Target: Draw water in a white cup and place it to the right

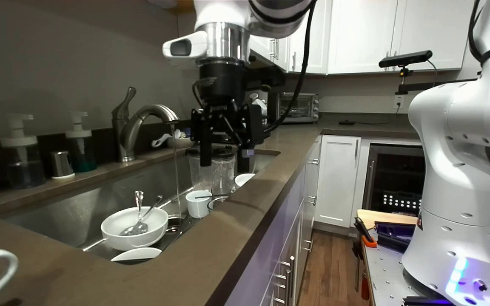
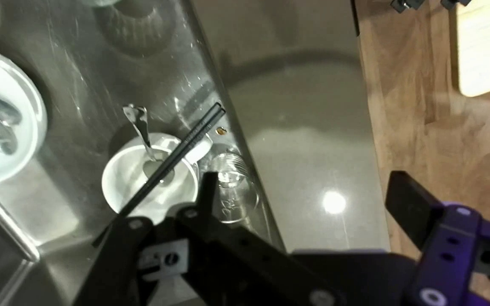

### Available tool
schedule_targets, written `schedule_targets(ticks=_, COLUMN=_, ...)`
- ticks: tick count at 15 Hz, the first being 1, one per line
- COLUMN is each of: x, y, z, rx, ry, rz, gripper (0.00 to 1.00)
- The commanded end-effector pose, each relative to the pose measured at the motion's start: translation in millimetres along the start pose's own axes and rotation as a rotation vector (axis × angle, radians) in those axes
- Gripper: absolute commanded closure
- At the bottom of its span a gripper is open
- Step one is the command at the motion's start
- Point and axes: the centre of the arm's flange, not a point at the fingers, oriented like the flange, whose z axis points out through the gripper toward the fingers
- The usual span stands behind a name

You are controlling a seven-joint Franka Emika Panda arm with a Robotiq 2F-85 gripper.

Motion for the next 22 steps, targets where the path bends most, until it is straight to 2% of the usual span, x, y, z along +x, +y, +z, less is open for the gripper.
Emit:
schedule_targets(ticks=1, x=50, y=16, z=15, rx=0.038, ry=-0.007, rz=-0.162, gripper=0.00)
schedule_targets(ticks=7, x=118, y=23, z=37, rx=0.019, ry=-0.045, rz=-0.208, gripper=0.00)
schedule_targets(ticks=13, x=159, y=33, z=54, rx=-0.016, ry=-0.094, rz=-0.209, gripper=0.00)
schedule_targets(ticks=18, x=188, y=34, z=53, rx=-0.020, ry=-0.117, rz=-0.125, gripper=0.00)
schedule_targets(ticks=19, x=190, y=32, z=50, rx=0.009, ry=-0.112, rz=-0.122, gripper=0.00)
schedule_targets(ticks=20, x=175, y=29, z=57, rx=-0.012, ry=-0.100, rz=-0.150, gripper=0.00)
schedule_targets(ticks=22, x=181, y=28, z=54, rx=-0.002, ry=-0.106, rz=-0.144, gripper=0.00)
